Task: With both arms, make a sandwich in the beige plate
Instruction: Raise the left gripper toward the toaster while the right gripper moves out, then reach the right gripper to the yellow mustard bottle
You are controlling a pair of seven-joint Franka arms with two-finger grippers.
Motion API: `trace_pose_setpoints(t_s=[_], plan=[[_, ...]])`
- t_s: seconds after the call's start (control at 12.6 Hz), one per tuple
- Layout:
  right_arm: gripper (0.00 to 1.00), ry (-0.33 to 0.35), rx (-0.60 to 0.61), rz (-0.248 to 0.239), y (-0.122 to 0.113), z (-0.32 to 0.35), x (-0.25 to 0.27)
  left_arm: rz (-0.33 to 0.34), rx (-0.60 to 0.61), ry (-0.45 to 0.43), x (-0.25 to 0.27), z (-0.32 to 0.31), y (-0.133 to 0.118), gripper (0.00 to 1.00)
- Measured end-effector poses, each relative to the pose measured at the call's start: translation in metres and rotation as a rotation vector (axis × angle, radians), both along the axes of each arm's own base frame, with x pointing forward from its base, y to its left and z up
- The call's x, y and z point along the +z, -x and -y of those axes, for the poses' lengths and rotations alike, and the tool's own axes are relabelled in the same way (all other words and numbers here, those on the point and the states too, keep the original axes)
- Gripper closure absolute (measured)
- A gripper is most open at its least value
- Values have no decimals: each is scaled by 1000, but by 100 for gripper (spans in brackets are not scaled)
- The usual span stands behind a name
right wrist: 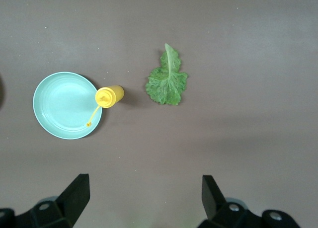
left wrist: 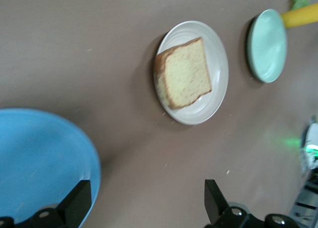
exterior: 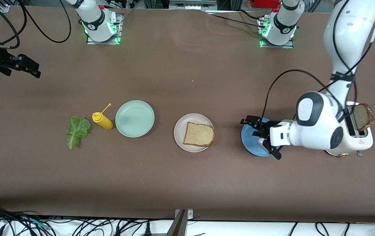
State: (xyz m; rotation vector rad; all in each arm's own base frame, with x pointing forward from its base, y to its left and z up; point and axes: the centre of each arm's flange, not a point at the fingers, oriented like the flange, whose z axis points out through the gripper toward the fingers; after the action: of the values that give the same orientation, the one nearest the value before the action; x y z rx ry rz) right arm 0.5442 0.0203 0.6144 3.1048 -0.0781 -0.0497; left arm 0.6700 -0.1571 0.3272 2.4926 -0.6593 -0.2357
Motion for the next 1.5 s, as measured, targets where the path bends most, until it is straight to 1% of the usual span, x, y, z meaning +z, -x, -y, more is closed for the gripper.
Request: trace_pose_setpoints(t_s=[0.24,0.4,0.47,0.63,0.79,0.95,1.11,1.34,1.5], plan=[[0,-35,2,1,0,-6,0,33,-17,-178,59,-37,9,0],[0,-42,9,4,0,-8,0,42,24,-307,102,-48,20,0],[0,-57,26,5,-1,-12,0,53,53,-368,129,-46,30,0],[0,-135,91,18,-3,-22,1,92,118,-441,182,-40,50,0],[0,-205,187,35,-7,-26,-1,123,160,-478,223,-46,68,0],[0,-264,297,54,-13,-27,-7,120,186,-497,247,-58,82,0],[0,-313,440,81,-19,-27,-16,135,231,-512,267,-79,90,0],[0,-414,642,130,-31,-9,-43,163,243,-522,277,-79,102,0],[0,-475,774,175,-37,9,-62,227,247,-511,277,-68,108,0]])
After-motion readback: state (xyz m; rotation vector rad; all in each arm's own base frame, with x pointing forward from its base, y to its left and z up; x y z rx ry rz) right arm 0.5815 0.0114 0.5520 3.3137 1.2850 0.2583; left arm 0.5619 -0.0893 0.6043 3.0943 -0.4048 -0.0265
